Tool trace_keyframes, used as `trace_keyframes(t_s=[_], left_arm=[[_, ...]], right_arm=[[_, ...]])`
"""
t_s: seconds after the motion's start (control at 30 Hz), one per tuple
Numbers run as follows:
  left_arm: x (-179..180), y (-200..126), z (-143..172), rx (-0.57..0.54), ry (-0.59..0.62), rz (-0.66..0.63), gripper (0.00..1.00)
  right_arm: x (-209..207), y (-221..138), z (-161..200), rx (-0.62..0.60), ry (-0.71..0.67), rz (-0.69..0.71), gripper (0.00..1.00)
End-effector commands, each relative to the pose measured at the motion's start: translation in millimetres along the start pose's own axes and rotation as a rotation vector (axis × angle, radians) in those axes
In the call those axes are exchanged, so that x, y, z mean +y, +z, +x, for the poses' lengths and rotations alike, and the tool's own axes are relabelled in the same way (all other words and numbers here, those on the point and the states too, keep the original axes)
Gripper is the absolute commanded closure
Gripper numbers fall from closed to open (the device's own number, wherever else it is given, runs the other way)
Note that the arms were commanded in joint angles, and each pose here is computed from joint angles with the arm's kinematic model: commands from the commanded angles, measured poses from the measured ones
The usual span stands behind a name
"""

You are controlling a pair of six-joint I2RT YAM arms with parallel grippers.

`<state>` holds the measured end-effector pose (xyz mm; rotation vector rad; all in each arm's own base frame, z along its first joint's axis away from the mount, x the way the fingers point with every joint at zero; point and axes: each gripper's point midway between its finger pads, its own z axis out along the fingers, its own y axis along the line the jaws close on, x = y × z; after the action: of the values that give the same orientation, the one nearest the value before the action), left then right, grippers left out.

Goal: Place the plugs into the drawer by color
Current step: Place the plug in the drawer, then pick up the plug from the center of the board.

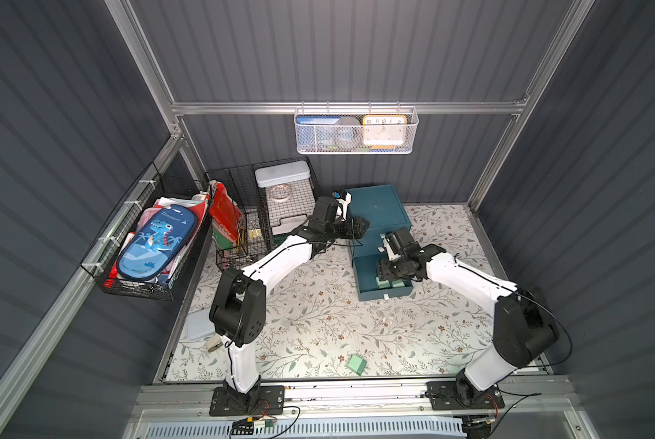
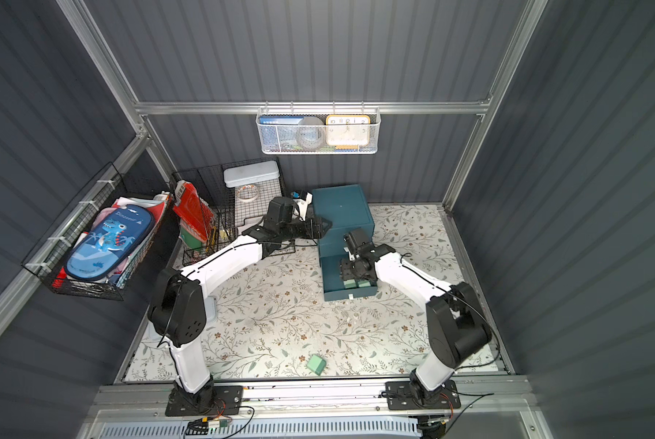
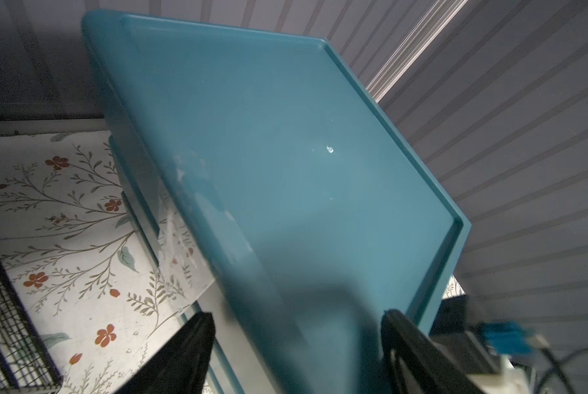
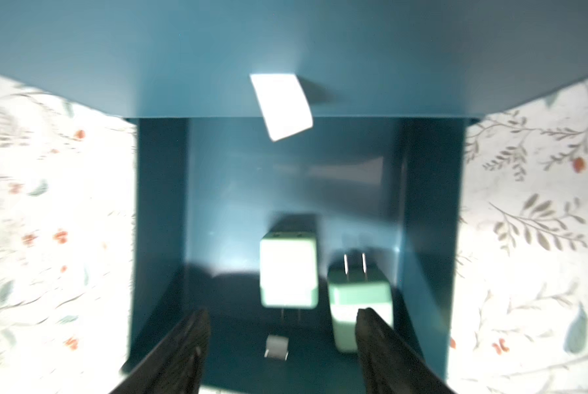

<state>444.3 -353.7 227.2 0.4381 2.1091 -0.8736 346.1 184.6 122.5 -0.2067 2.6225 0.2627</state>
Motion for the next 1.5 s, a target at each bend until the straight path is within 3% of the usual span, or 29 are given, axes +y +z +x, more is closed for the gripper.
trace_keyframes(t_s=[0.0,0.2,0.4,0.77,0.87,0.93,1.07,1.13,1.33,1.47], left_arm=[[24.7,8.7,69.3,0.225,-0.022,-0.075,0.19],[24.1,8.5,66.5,0.216,-0.017,-0.075,0.19],[25.4,5.1,69.1,0.221,-0.02,-0.085,0.19],[23.9,2.5,62.7,0.196,-0.018,-0.087,0.19],[23.9,1.8,63.6,0.198,-0.017,-0.087,0.19],[23.9,1.7,64.3,0.199,-0.016,-0.086,0.19],[24.8,4.2,64.0,0.197,-0.02,-0.086,0.19],[25.8,6.6,64.5,0.196,-0.024,-0.088,0.19],[28.7,11.7,69.3,0.202,-0.034,-0.088,0.19],[29.2,12.2,71.8,0.209,-0.036,-0.087,0.19]], right_arm=[[31.2,-30.1,51.7,0.037,-0.092,-0.094,0.29],[96.3,-51.3,156.8,-0.035,-0.369,-0.224,0.32],[132.0,-40.7,225.0,0.047,-0.526,-0.251,0.27],[151.7,-12.6,244.8,0.111,-0.575,-0.243,0.22],[149.7,-2.2,252.2,0.139,-0.588,-0.224,0.25],[148.8,-1.6,252.3,0.136,-0.587,-0.222,0.33],[148.8,-12.9,235.9,0.072,-0.573,-0.211,0.53],[142.3,-22.2,210.9,0.006,-0.53,-0.178,0.6],[86.9,-35.8,80.3,-0.213,-0.141,-0.074,0.67],[53.1,-27.6,25.9,-0.25,0.026,-0.015,0.69]])
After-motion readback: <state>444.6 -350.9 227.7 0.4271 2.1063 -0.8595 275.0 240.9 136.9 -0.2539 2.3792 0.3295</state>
